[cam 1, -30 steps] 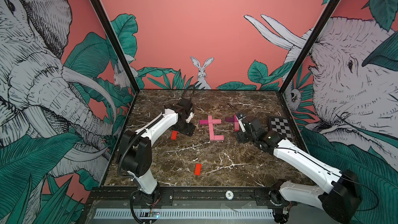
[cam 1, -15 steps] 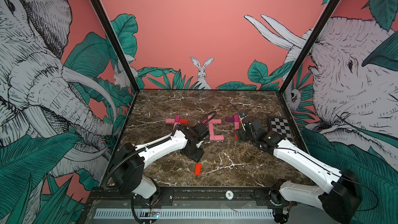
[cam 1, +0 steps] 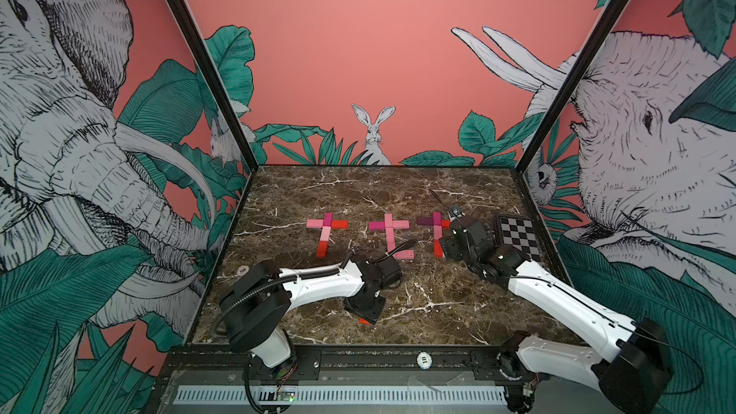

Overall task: Assemble the letter t with building blocks
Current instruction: Pick up the building block from the center of the board.

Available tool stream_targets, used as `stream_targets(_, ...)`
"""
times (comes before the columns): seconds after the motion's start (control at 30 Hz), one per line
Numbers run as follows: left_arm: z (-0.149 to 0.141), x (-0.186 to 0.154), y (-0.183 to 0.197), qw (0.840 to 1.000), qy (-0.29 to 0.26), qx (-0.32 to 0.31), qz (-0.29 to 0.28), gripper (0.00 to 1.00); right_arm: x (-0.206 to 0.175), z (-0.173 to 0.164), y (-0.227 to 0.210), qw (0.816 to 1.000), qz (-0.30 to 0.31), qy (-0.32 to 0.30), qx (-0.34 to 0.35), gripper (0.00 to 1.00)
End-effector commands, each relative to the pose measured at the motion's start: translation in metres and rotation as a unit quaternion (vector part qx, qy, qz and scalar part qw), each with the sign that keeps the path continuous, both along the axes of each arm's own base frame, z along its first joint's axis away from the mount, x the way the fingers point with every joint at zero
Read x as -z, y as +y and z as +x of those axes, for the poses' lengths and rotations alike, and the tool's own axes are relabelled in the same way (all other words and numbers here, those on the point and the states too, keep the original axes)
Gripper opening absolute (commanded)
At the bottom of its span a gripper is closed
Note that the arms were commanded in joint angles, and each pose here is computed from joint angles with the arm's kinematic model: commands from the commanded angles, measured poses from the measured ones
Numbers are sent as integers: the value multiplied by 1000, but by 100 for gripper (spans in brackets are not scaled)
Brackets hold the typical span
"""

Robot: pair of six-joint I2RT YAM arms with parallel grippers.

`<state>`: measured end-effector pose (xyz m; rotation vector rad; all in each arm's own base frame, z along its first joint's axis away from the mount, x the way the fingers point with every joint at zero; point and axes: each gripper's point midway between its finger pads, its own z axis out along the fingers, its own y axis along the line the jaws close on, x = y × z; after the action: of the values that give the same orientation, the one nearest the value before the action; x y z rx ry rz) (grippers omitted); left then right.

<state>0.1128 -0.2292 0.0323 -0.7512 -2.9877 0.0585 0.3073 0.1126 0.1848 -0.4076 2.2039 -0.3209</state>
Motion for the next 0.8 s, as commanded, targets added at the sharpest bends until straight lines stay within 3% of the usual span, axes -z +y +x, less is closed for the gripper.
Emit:
stream_targets(0.0, 4, 4, 0, 1000, -10, -27, 10, 54, -3, 0, -5, 1000, 7, -13, 14, 96)
stream_targets(0.1, 6, 8, -3, 1000, -11, -24, 14, 52, -1, 0, -4, 1000, 9, -11, 13, 96)
stream_targets(0.37, 3, 17, 5, 999, -3, -17, 33, 37, -1, -1, -7, 1000, 5, -13, 16, 96)
stream_targets(0.5, 7, 14, 10, 999, -14, 3, 46, 21, -1, -1, -5, 1000, 7, -12, 15, 96)
stream_targets(0.67, 29, 1, 16, 993, -46, 57, 91, 0, -1, -1, -6, 1000, 6, -12, 14, 96)
stream_targets(0.77, 51, -13, 15, 992, -53, 74, 88, 0, -4, -1, -7, 1000, 3, -16, 15, 96)
